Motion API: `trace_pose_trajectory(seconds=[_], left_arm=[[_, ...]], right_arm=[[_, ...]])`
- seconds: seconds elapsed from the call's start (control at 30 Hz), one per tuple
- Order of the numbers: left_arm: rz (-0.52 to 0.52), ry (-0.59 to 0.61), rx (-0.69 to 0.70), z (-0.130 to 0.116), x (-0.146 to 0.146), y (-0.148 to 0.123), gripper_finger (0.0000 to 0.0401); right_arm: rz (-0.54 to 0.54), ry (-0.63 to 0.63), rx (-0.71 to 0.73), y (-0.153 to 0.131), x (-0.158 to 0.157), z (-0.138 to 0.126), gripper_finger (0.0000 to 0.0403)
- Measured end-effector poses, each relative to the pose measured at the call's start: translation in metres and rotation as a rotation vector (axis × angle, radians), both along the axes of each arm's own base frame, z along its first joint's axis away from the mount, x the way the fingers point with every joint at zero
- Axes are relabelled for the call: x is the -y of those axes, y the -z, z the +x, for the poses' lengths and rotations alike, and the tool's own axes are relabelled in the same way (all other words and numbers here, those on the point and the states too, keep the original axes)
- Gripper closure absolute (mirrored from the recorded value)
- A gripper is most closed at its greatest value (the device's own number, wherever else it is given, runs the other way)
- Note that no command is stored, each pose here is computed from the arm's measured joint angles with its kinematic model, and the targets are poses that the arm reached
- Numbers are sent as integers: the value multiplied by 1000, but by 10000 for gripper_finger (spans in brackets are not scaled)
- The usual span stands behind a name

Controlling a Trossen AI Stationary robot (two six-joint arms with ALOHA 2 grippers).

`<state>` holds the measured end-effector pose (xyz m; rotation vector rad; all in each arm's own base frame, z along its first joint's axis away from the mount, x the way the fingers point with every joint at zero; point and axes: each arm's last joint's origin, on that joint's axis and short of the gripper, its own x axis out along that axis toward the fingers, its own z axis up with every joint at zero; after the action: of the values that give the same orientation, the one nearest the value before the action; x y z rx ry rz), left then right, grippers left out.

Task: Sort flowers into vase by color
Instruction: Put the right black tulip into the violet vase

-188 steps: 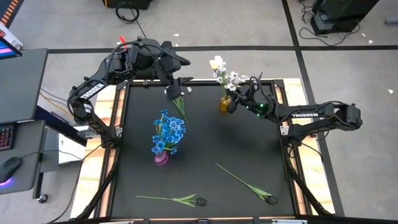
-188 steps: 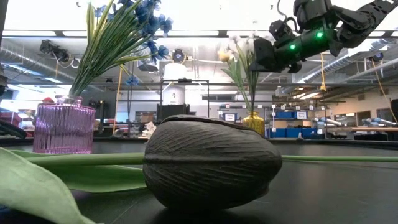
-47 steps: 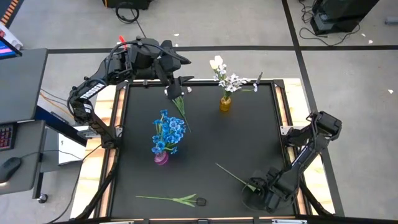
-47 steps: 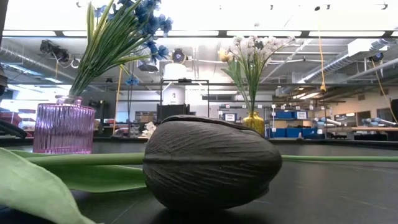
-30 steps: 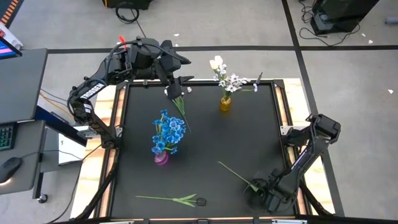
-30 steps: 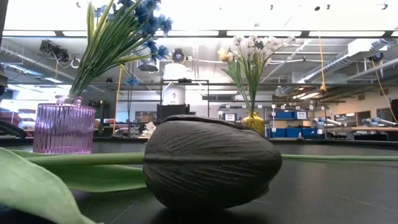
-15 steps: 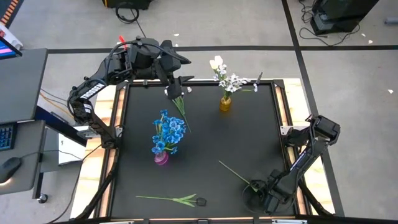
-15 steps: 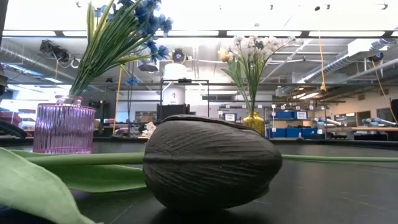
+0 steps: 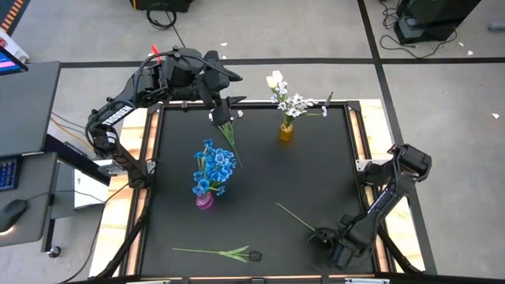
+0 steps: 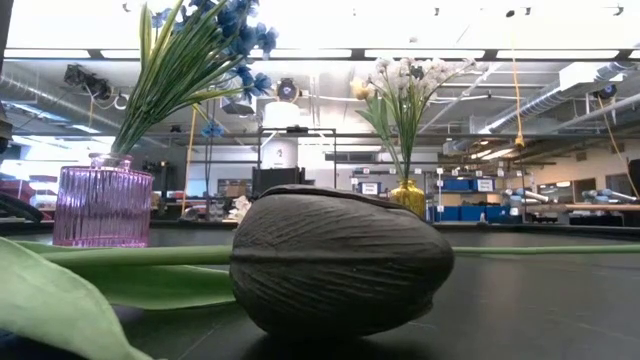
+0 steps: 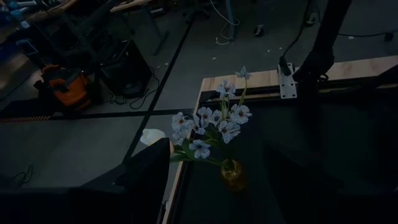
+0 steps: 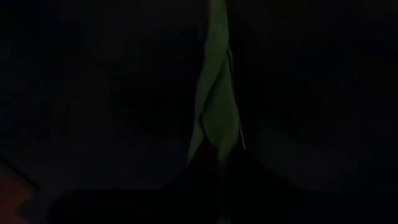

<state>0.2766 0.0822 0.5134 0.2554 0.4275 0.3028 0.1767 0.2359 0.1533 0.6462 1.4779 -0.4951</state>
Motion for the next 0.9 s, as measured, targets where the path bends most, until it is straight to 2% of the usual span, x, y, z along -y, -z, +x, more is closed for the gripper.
trace_pose_trajectory(seconds=[0.5, 0.9], left_arm=[[0, 0, 0, 0, 0, 0, 141], [3, 0, 11, 0, 0, -1, 141]], right_arm=[[-23, -220, 2, -1, 34, 34, 376], [-28, -331, -14, -2, 63, 55, 376]])
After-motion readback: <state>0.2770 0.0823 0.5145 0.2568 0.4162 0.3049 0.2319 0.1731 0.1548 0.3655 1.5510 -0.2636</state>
